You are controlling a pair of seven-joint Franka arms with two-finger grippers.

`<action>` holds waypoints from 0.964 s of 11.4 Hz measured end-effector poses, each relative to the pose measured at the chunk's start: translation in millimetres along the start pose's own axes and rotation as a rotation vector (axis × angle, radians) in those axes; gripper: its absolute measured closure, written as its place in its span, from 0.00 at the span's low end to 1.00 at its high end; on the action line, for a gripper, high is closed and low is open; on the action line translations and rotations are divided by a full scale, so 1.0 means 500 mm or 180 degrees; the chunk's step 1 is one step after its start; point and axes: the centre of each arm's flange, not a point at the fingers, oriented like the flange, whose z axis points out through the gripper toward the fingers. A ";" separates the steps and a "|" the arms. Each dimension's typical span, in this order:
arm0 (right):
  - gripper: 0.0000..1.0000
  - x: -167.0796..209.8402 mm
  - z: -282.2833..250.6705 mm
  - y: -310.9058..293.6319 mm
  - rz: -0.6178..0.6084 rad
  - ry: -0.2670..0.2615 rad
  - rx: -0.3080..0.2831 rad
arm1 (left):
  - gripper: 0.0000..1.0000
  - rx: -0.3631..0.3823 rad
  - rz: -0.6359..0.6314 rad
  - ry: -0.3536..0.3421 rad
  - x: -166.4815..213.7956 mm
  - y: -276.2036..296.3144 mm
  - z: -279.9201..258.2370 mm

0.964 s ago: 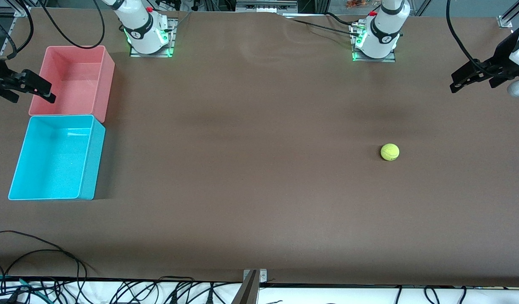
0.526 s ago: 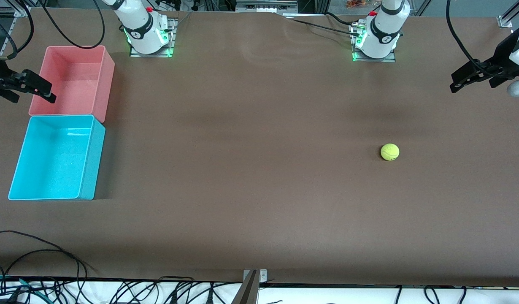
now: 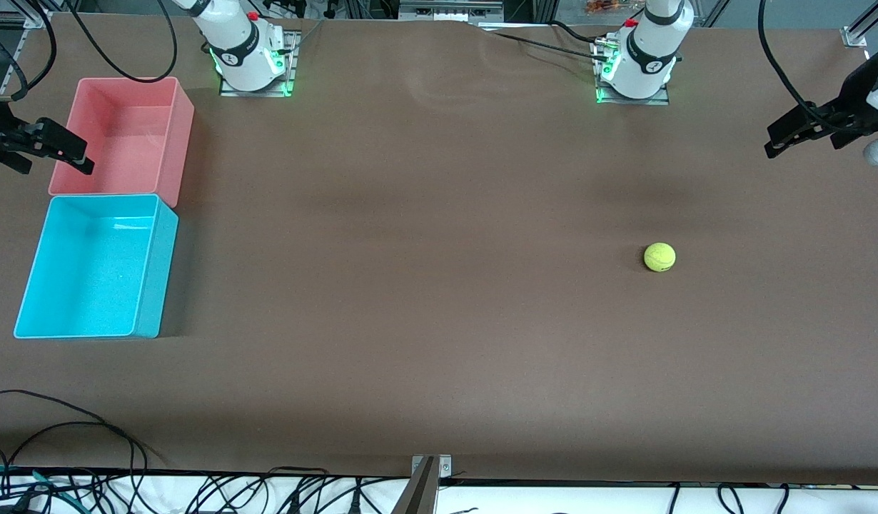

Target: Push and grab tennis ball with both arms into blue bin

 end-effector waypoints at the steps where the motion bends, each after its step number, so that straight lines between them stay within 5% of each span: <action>1: 0.00 0.000 0.000 0.000 0.0000 0.0002 0.0000 | 0.00 -0.0001 -0.0019 -0.0002 0.001 -0.006 0.001; 11: 0.00 0.000 0.000 0.001 0.0003 0.0005 0.0000 | 0.00 0.0011 -0.0091 -0.0070 0.012 -0.029 0.170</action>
